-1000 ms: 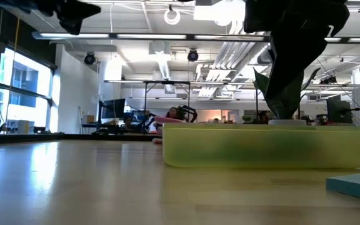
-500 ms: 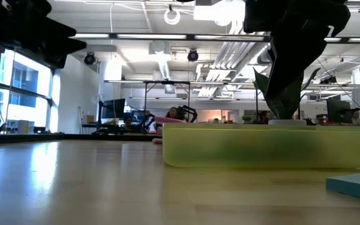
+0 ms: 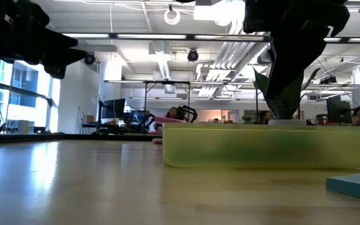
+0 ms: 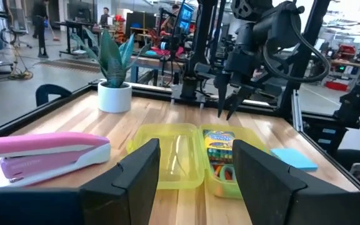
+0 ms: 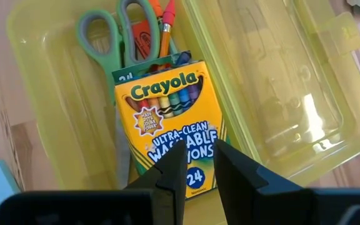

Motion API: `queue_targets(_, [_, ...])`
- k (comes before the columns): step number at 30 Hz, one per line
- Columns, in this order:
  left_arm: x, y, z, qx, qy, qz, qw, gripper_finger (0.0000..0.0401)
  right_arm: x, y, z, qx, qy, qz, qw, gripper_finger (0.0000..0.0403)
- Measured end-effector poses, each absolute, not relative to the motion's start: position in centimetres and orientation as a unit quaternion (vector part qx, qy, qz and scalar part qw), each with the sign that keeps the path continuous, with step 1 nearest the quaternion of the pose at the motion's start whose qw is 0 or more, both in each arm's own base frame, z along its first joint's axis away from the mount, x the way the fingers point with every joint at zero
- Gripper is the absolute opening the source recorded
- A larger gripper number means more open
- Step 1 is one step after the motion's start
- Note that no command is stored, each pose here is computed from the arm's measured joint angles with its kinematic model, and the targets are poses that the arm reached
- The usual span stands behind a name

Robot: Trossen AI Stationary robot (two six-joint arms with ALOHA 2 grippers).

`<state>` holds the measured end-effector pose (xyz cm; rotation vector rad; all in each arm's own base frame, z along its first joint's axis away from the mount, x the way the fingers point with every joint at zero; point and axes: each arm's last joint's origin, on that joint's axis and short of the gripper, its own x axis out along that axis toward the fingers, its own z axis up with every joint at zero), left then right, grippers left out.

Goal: Pack school essentials
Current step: Put the sticky note into the yellow supply box

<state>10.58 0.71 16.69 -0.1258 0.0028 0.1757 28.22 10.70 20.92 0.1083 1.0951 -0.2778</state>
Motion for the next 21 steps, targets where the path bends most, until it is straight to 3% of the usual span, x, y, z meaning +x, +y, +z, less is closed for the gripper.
queue_targets(11, [10.5,1.1,16.2,-0.055,0.022,0.153,0.987,0.0188,28.2,10.8,20.9,0.05,0.524,-0.119,0.842,0.0068])
queue_targets(21, [10.5,1.1,16.2,-0.055,0.022,0.152,0.987,0.0188,28.8,11.5,22.7,0.067,0.514,-0.094,0.85,0.0068])
